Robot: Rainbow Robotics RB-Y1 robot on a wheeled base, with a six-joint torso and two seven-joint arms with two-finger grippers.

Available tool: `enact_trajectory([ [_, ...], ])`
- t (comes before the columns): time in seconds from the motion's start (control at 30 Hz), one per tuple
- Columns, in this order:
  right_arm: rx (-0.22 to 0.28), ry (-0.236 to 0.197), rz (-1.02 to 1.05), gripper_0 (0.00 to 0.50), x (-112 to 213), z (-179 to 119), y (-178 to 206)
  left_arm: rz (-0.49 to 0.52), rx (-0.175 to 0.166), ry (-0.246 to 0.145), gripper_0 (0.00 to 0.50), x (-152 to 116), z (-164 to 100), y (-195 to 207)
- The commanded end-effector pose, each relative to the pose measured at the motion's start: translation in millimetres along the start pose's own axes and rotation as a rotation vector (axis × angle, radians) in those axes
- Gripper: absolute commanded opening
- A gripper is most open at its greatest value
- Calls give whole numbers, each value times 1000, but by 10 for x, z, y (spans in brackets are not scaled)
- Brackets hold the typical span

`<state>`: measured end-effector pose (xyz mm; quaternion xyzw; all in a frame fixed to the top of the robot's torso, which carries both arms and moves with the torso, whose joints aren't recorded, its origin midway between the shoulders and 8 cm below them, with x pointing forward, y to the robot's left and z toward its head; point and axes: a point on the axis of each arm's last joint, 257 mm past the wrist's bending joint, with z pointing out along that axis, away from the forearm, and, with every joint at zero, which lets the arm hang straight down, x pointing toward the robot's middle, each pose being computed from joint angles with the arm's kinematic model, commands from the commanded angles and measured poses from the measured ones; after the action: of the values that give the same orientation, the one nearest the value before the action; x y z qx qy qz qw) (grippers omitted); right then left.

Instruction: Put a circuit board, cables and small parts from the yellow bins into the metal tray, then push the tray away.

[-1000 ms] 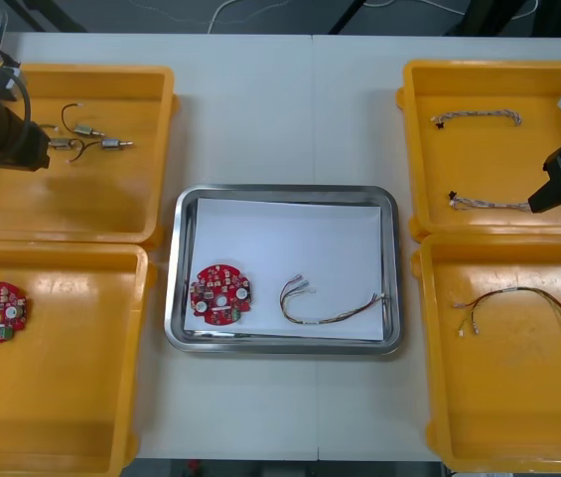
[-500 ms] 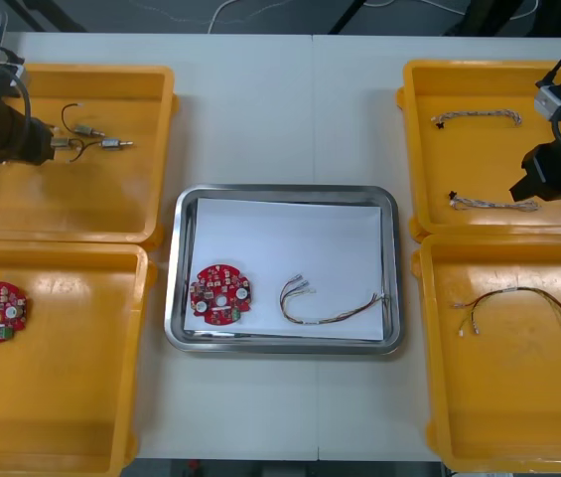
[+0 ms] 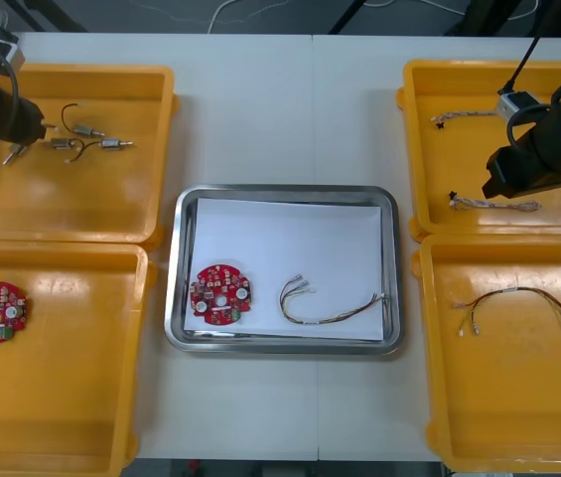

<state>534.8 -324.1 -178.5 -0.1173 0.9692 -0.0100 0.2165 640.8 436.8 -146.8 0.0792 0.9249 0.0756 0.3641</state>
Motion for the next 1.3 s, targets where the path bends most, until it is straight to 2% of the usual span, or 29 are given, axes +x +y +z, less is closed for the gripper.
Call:
enact_trajectory([
  [0.03,-8,-52,-52,500,-256,51,206,106,-51,-75,500,-365,-239,320],
  [0.17,-7,-66,-70,500,-285,167,289,122,-52,-73,500,-306,-190,398],
  [0.43,-29,-48,-69,500,-228,380,437,137,-51,-58,500,-167,-105,461],
  [0.57,-9,-57,-87,500,-219,506,455,150,-59,-62,500,-134,-70,480],
  [0.77,-3,-43,-88,500,-174,569,452,157,-81,-76,500,-115,3,524],
  [1.03,14,-42,-95,500,-169,602,449,149,-74,-63,500,-19,86,499],
  [1.07,20,-43,-98,430,-171,602,431,147,-68,-59,500,8,114,470],
  [1.1,24,-47,-98,299,-181,602,421,146,-66,-57,500,20,120,468],
  [1.13,23,-51,-97,226,-193,598,421,144,-65,-54,500,40,128,467],
  [1.17,24,-53,-97,99,-198,598,419,142,-63,-54,500,52,134,461],
  [1.2,28,-53,-99,41,-199,595,402,141,-60,-55,500,55,138,455],
  [1.27,30,-53,-95,0,-199,592,393,138,-55,-52,500,83,154,439],
  [1.3,31,-54,-93,0,-199,589,377,136,-54,-50,500,102,161,438],
])
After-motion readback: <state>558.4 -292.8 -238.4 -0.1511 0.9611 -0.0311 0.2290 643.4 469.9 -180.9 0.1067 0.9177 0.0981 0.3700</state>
